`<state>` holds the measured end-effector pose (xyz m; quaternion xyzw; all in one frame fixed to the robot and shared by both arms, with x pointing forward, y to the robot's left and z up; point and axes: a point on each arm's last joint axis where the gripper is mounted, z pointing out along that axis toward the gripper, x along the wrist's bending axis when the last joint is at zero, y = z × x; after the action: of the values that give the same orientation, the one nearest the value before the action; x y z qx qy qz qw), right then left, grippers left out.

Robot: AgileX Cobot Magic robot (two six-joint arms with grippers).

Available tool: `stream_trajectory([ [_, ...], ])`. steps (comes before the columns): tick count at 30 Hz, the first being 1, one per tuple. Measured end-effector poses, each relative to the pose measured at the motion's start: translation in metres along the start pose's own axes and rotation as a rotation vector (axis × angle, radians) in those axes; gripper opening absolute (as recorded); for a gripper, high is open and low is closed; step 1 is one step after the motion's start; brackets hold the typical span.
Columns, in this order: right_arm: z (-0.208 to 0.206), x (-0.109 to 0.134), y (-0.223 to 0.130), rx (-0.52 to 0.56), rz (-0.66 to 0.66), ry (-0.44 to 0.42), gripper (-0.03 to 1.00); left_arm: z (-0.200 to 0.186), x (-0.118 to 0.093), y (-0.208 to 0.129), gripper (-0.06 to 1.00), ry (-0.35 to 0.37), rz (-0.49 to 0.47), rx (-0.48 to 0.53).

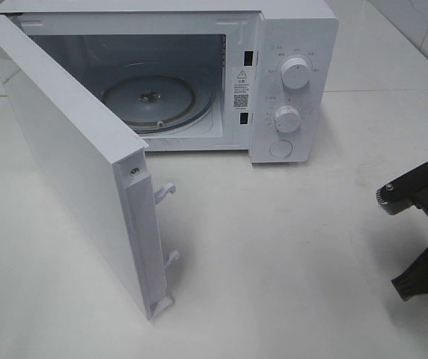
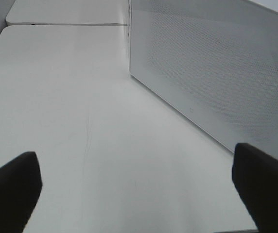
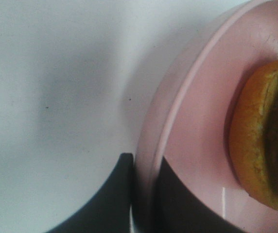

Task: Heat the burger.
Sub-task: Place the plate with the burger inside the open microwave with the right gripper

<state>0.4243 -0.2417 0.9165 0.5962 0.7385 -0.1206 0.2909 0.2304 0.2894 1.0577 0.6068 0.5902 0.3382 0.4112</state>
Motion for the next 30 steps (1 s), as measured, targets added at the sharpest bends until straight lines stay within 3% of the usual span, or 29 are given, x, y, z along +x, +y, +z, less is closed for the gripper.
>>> stream_trajectory([
  [13, 0.030, 0.024, 0.002, 0.055, 0.010, -0.039, 0.09, 0.000, 0.000, 0.000, 0.99, 0.000, 0.000, 0.000],
  [20, 0.031, 0.024, 0.002, 0.052, 0.010, -0.042, 0.19, 0.000, 0.000, 0.000, 0.99, 0.000, 0.000, 0.000],
  [22, 0.028, 0.023, 0.001, 0.064, 0.004, -0.028, 0.31, 0.000, 0.000, 0.000, 0.99, 0.000, 0.000, 0.000],
  [30, 0.008, 0.012, 0.002, 0.017, 0.025, 0.039, 0.40, 0.000, 0.000, 0.000, 0.99, 0.000, 0.000, 0.000],
])
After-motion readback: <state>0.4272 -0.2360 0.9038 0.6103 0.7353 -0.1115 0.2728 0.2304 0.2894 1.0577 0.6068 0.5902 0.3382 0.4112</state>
